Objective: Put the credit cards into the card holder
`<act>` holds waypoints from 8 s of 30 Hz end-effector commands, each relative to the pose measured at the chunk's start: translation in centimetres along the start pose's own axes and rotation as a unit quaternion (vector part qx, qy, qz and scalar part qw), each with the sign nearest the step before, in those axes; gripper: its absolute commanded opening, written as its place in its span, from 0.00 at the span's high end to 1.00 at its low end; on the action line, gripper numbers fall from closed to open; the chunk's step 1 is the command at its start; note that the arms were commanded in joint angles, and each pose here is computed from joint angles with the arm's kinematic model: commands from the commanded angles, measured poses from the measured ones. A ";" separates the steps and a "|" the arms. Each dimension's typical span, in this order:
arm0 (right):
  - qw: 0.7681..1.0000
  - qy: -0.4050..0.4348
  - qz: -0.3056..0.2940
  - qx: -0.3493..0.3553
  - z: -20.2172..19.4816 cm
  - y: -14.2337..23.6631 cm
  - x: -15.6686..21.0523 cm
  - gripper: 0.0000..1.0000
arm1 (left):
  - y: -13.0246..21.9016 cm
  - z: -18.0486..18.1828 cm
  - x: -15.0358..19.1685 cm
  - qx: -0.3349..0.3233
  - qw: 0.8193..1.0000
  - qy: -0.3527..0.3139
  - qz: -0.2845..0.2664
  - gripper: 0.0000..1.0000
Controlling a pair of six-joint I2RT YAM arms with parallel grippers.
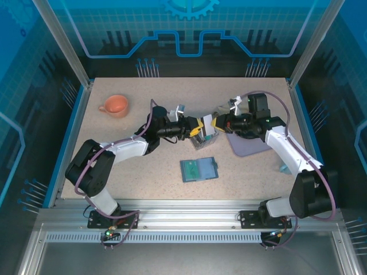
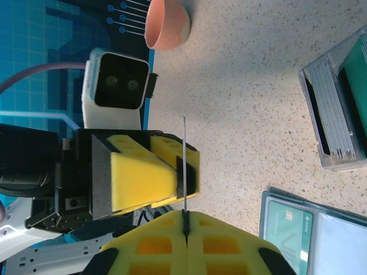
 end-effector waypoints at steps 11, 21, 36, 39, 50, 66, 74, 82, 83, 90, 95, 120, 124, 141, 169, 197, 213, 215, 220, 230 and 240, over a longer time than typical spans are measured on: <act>0.996 -0.004 0.043 0.073 -2.5 -0.2 2.1 0.77 | 1.1 0.5 1.7 -0.044 0.998 -0.034 0.014 1.00; 0.926 0.086 0.201 0.308 -6.3 -3.9 9.3 0.38 | 3.7 9.3 6.5 -0.237 0.971 -0.019 -0.038 1.00; 0.887 0.105 0.271 0.359 -8.8 -8.1 12.4 0.42 | 2.9 13.6 7.5 -0.293 0.955 -0.012 -0.045 1.00; 0.890 0.100 0.269 0.355 -9.2 -8.0 12.3 0.51 | 2.7 13.5 7.3 -0.288 0.956 -0.021 -0.044 1.00; 0.916 0.059 0.251 0.308 -10.7 -7.5 11.8 0.79 | 1.7 14.7 6.8 -0.250 0.967 -0.027 -0.043 1.00; 0.919 0.033 0.250 0.304 -11.8 -7.1 12.1 0.92 | 2.8 13.2 7.2 -0.231 0.970 -0.038 -0.066 1.00; 0.918 0.032 0.253 0.304 -11.9 -7.2 12.1 0.93 | 2.3 13.8 7.0 -0.241 0.968 -0.039 -0.061 1.00; 0.918 0.025 0.259 0.301 -12.3 -7.4 12.4 0.93 | 0.9 15.1 6.1 -0.237 0.969 -0.028 -0.057 1.00; 0.918 0.024 0.259 0.299 -12.4 -7.5 12.5 0.93 | 0.7 15.2 6.1 -0.232 0.971 -0.027 -0.056 1.00; 0.917 0.021 0.263 0.299 -12.5 -7.6 12.7 0.93 | 0.4 15.4 6.2 -0.233 0.971 -0.029 -0.045 1.00; 0.918 0.021 0.260 0.298 -12.4 -7.6 12.5 0.93 | 0.3 15.2 6.4 -0.237 0.970 -0.038 -0.026 1.00; 0.921 0.025 0.258 0.290 -12.1 -7.7 12.2 0.93 | -0.6 15.5 6.3 -0.284 0.959 -0.007 -0.002 1.00; 0.924 0.024 0.256 0.283 -12.0 -7.6 12.3 0.93 | -1.0 15.3 6.0 -0.274 0.962 -0.009 0.001 1.00; 0.929 0.027 0.248 0.274 -11.6 -7.6 12.2 0.94 | -3.6 14.4 6.2 -0.289 0.956 -0.037 0.043 0.93; 0.931 0.035 0.238 0.274 -11.3 -7.2 11.4 0.91 | -4.1 13.7 6.1 -0.283 0.957 -0.041 0.038 0.92; 0.870 0.284 0.168 0.367 -0.9 -8.6 1.3 0.48 | 6.4 9.6 0.7 -0.279 0.941 0.053 -0.183 0.37; 0.786 0.373 0.230 0.436 -2.5 -17.3 0.3 0.58 | 5.3 11.0 -4.5 -0.262 0.931 0.144 -0.209 0.37; 0.783 0.375 0.237 0.436 -3.0 -17.9 0.5 0.58 | 5.7 11.1 -4.3 -0.265 0.929 0.144 -0.214 0.37; 0.778 0.373 0.253 0.438 -3.7 -18.8 0.9 0.57 | 6.1 11.0 -4.0 -0.267 0.928 0.142 -0.218 0.37; 0.751 0.397 0.232 0.473 -2.8 -18.2 0.3 0.59 | 6.2 10.6 -3.9 -0.266 0.929 0.138 -0.219 0.36; 0.748 0.405 0.228 0.474 -2.3 -17.4 0.2 0.69 | 6.2 10.4 -3.8 -0.265 0.929 0.138 -0.218 0.36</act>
Point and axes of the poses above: each hand's point on the last joint's axis, 136 mm out from that joint toward the fingers, its own y axis back along the fingers, its own z axis along the line the jaws close on, x = y × z, the point moved 9 cm from there along y, back along the fingers, and after that the axes turned 11 degrees about y, right-handed, at the moved point
